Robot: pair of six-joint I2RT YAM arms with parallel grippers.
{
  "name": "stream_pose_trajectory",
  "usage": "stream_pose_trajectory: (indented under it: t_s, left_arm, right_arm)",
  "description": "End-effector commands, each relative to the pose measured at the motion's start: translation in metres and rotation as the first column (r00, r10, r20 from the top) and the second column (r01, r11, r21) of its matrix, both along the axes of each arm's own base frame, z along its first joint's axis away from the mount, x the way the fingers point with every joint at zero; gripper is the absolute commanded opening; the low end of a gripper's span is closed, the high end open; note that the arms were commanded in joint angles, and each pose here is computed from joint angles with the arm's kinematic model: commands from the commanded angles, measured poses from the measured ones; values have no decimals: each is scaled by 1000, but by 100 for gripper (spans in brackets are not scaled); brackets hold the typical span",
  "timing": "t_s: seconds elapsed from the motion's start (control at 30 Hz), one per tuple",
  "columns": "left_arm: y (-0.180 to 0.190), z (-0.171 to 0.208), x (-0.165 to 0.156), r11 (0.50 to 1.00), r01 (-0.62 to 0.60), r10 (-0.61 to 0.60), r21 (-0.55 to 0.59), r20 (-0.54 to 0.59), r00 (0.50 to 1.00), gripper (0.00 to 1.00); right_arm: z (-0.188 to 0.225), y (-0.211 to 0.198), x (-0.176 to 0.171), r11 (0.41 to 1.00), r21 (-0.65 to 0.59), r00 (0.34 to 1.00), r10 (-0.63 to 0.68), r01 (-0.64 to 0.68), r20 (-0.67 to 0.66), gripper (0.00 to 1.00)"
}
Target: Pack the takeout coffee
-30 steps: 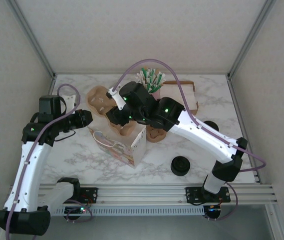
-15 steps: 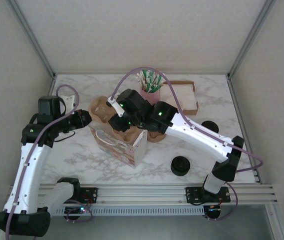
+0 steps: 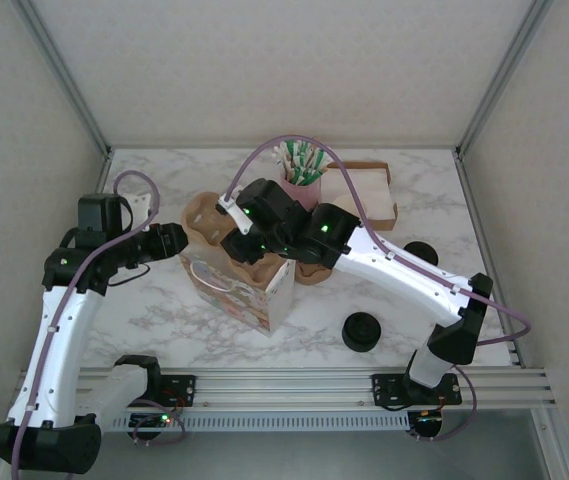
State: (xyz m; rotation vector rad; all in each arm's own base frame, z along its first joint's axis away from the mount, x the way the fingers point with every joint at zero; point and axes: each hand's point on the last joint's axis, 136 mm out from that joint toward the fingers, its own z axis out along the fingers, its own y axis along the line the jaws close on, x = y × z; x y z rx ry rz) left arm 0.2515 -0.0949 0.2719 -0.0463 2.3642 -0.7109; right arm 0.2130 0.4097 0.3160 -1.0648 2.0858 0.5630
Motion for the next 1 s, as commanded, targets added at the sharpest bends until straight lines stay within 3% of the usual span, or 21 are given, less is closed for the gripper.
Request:
stream_pose_trajectory:
  t_s: [0.0, 0.53, 0.97]
  left_arm:
    - [-4, 1, -6, 999, 38, -38, 12, -11, 999, 41]
    - [-9, 13, -10, 998, 49, -47, -33, 42, 998, 49]
    - [-6, -4, -2, 1000, 19, -19, -22, -3, 1000, 40]
  right_arm:
    - [20, -3, -2, 999, 43, 999, -6, 4, 34, 35]
    - [15, -5, -2, 1000, 21, 999, -8, 8, 32, 34]
    - [14, -8, -3, 1000, 20, 1000, -9, 8, 27, 34]
